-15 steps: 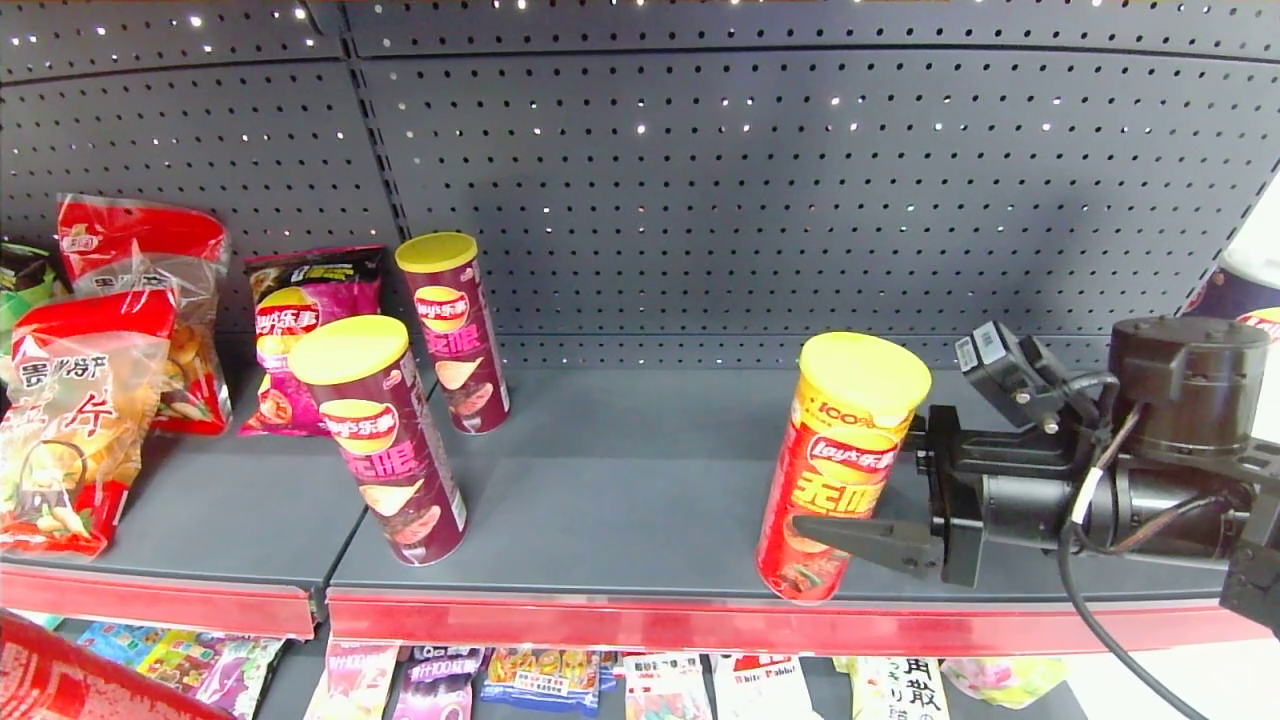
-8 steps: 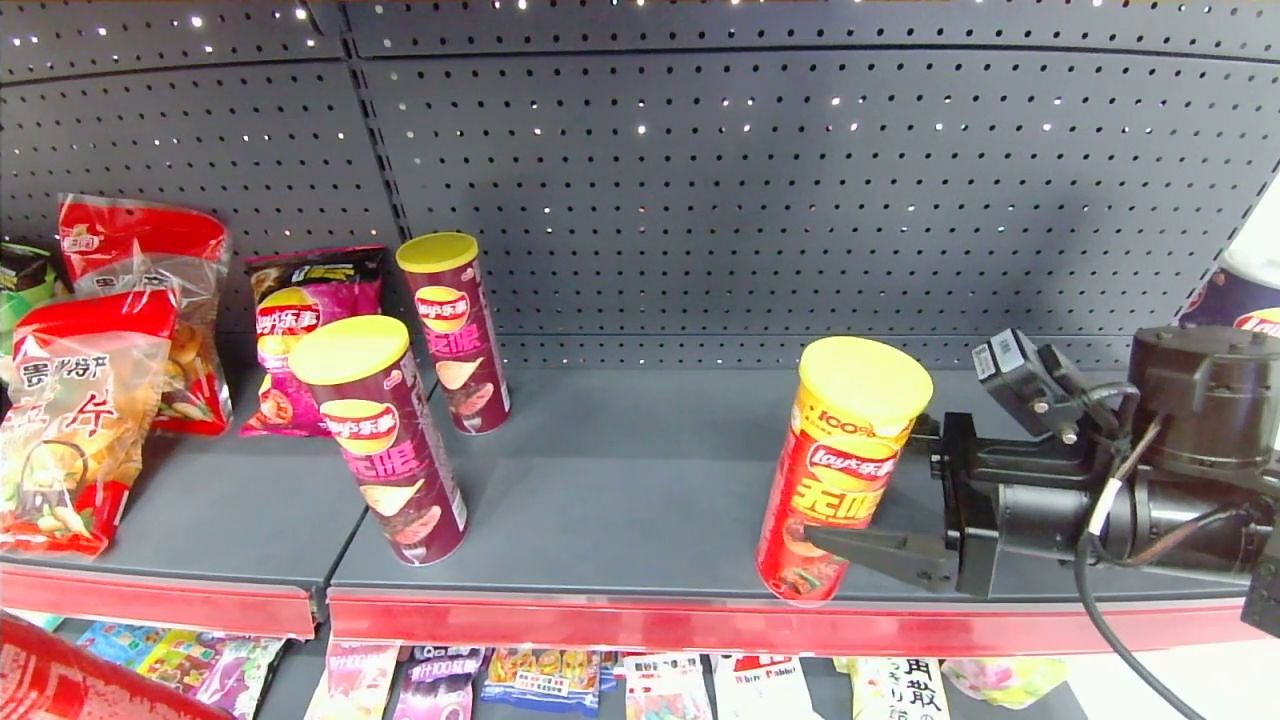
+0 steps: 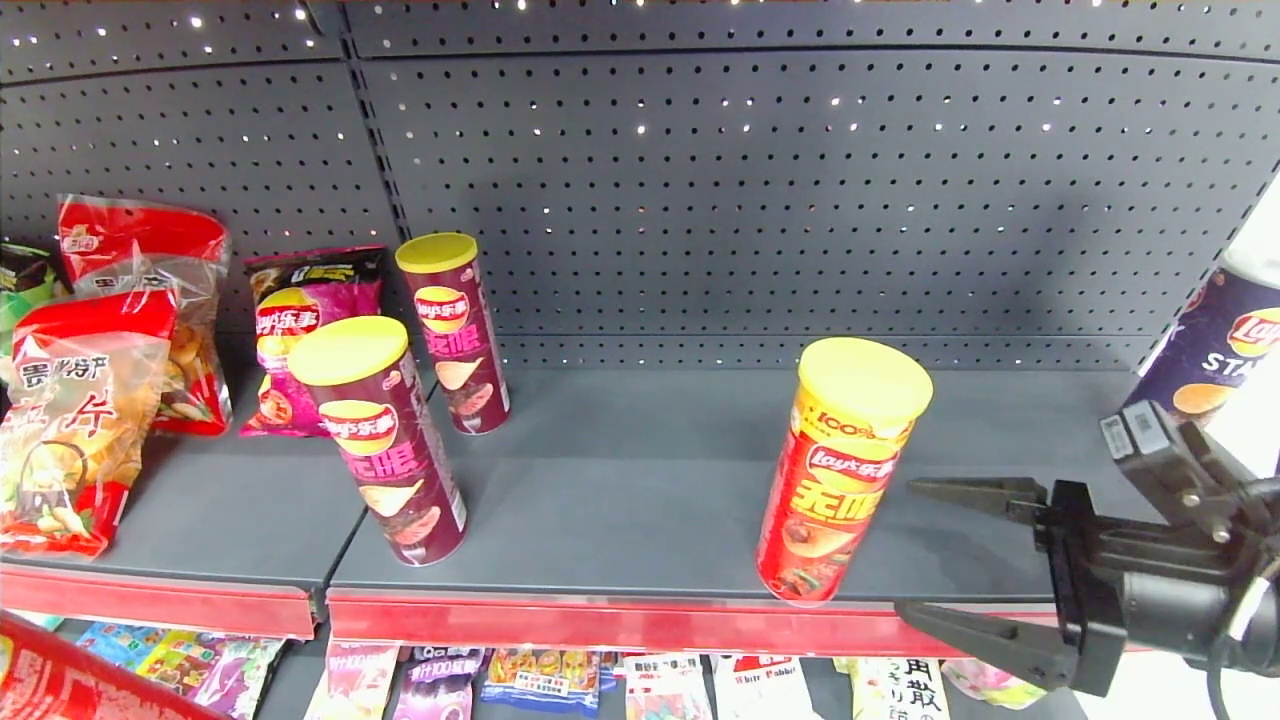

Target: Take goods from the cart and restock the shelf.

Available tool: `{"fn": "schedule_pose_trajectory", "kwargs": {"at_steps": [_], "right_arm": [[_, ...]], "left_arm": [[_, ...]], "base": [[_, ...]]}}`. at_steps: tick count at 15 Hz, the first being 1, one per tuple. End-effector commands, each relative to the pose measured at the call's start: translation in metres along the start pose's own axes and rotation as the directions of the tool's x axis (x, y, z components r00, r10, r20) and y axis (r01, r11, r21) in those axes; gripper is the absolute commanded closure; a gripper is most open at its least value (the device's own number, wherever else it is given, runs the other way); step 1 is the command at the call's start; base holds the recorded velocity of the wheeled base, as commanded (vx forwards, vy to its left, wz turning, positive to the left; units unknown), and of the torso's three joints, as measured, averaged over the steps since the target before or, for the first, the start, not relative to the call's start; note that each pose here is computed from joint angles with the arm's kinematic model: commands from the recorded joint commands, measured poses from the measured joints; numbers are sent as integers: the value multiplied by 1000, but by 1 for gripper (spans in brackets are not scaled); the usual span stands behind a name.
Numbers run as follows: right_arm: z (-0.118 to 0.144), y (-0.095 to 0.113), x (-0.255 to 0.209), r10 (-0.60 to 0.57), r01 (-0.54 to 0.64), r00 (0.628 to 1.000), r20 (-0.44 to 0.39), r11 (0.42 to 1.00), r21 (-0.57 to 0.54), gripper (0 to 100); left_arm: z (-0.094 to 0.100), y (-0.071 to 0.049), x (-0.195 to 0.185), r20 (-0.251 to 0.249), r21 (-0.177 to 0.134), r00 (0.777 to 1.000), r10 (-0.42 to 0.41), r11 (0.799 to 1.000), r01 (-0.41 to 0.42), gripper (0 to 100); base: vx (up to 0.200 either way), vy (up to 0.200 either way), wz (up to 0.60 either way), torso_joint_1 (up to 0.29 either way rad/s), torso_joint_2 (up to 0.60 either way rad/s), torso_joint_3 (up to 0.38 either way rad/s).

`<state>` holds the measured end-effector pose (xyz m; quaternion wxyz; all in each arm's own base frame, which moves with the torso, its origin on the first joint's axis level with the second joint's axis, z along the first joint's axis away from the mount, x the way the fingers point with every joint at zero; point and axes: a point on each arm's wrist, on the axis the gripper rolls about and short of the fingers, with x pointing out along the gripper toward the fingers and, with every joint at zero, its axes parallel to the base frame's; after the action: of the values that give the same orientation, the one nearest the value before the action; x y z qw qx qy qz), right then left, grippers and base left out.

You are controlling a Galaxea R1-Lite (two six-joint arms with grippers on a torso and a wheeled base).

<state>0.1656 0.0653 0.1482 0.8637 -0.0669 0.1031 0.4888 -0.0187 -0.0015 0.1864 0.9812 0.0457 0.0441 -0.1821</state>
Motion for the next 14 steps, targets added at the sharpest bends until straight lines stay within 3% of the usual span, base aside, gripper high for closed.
{"fn": "schedule_pose_trajectory", "kwargs": {"at_steps": [1, 5, 8, 12, 13, 14], "right_arm": [[-6, 17, -27, -76, 76, 997, 34, 997, -8, 0], [-15, 48, -65, -364, 358, 926, 96, 931, 74, 0], [-26, 67, -91, -599, 594, 784, 160, 800, 83, 0], [-36, 97, -126, -730, 727, 648, 218, 678, 107, 0], [-30, 109, -140, -772, 768, 605, 192, 630, 112, 0], [-24, 122, -154, -792, 787, 590, 158, 608, 107, 0]], "left_arm": [[-2, 0, 1, -6, -2, 1000, 0, 1000, 0, 100], [-3, 0, 3, -16, -3, 1000, -8, 1000, 8, 100], [-5, -1, 5, -28, -8, 998, -57, 998, 56, 100], [-4, -1, 7, -34, -15, 995, -94, 995, 94, 100], [-4, -1, 6, -31, -15, 993, -111, 994, 110, 100], [-4, -2, 6, -29, -17, 992, -120, 993, 119, 100]], "base": [[0, 0, 0, 0, 0, 0], [0, 0, 0, 0, 0, 0], [0, 0, 0, 0, 0, 0], [0, 0, 0, 0, 0, 0], [0, 0, 0, 0, 0, 0], [0, 0, 0, 0, 0, 0]]}}
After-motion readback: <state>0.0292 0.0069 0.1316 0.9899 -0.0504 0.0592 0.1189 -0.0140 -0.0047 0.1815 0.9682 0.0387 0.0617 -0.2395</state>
